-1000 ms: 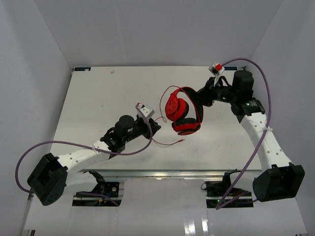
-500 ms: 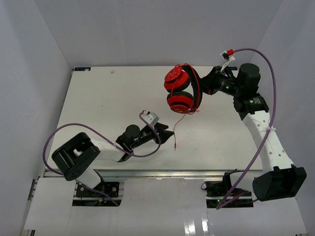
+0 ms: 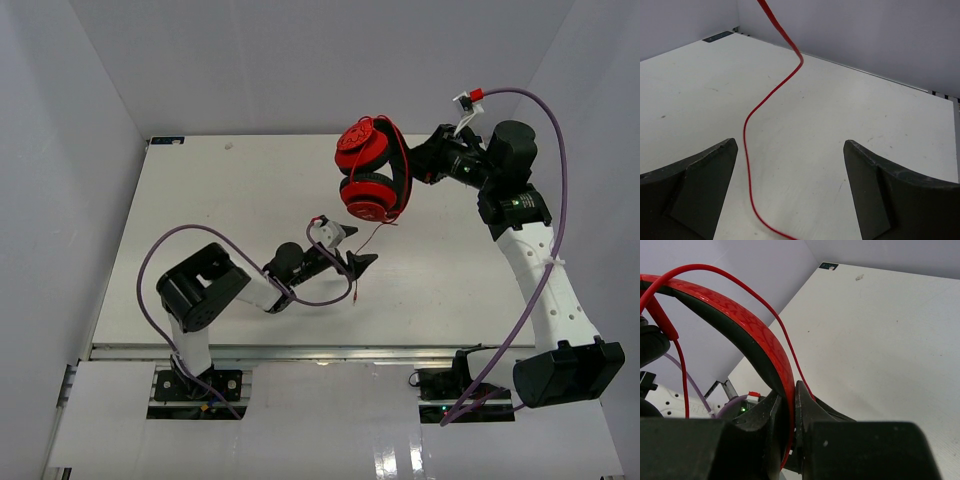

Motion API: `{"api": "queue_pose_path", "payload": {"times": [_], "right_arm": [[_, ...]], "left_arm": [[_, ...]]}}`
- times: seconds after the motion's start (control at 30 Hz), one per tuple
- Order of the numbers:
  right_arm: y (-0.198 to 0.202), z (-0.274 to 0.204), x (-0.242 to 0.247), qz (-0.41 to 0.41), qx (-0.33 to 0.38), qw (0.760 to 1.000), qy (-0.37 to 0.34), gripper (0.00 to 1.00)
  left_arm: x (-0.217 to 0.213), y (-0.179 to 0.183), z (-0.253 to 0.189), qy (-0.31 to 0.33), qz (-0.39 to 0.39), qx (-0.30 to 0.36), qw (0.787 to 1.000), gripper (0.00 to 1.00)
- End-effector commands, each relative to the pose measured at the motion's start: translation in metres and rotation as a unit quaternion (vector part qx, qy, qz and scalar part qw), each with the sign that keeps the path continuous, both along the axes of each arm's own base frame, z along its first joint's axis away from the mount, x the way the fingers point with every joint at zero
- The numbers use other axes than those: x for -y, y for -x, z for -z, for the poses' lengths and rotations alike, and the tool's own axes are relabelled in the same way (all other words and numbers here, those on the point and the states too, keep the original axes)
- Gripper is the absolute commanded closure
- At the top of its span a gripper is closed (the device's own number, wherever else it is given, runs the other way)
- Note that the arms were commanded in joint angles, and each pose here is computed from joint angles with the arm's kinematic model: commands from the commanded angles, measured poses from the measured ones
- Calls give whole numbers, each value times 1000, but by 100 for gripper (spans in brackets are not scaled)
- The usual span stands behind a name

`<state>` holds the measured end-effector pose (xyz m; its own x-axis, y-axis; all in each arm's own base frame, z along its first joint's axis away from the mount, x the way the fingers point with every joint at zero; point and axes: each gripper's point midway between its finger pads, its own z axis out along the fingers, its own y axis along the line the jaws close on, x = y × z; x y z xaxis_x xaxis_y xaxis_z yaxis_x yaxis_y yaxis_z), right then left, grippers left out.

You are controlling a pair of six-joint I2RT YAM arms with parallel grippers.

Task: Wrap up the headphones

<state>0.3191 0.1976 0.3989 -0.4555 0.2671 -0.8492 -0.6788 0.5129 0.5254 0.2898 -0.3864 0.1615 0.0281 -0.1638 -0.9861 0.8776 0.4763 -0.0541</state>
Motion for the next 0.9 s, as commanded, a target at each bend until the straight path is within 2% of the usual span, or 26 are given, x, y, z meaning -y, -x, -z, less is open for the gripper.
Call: {"api": "queue_pose_path", "payload": {"times": [0.0,0.17,0.33,0.43,0.47,0.5,0.6,0.63,0.67,0.87], "right_arm": [[8,-37,-1,-5,39,999,-24,92],[12,-39,-2,-11,36,999,-30,92],[16,-42,-2,-15,34,999,-37,92],[19,-43,-2,-17,35,999,-38,92],[19,-43,-2,-17,35,998,-39,92],[21,-43,-2,-17,37,998,-38,92],[19,-42,1,-9,43,998,-33,92],[16,-43,2,-3,44,999,-32,92],[12,-42,5,8,41,999,-31,92],[-24,-34,25,107,23,994,-12,92]], "left_arm": [[31,-1,-59,82,49,67,993,2],[46,-40,-62,101,-6,64,993,2],[80,-65,-57,99,6,58,993,3],[94,-79,-49,98,-2,45,994,8],[93,-82,-48,100,-6,42,994,14],[92,-83,-46,104,-9,36,994,29],[81,-71,-43,116,-2,25,993,83],[76,-63,-43,122,5,21,992,96],[72,-56,-42,129,11,12,991,100],[58,0,-8,107,54,-49,992,100]]}}
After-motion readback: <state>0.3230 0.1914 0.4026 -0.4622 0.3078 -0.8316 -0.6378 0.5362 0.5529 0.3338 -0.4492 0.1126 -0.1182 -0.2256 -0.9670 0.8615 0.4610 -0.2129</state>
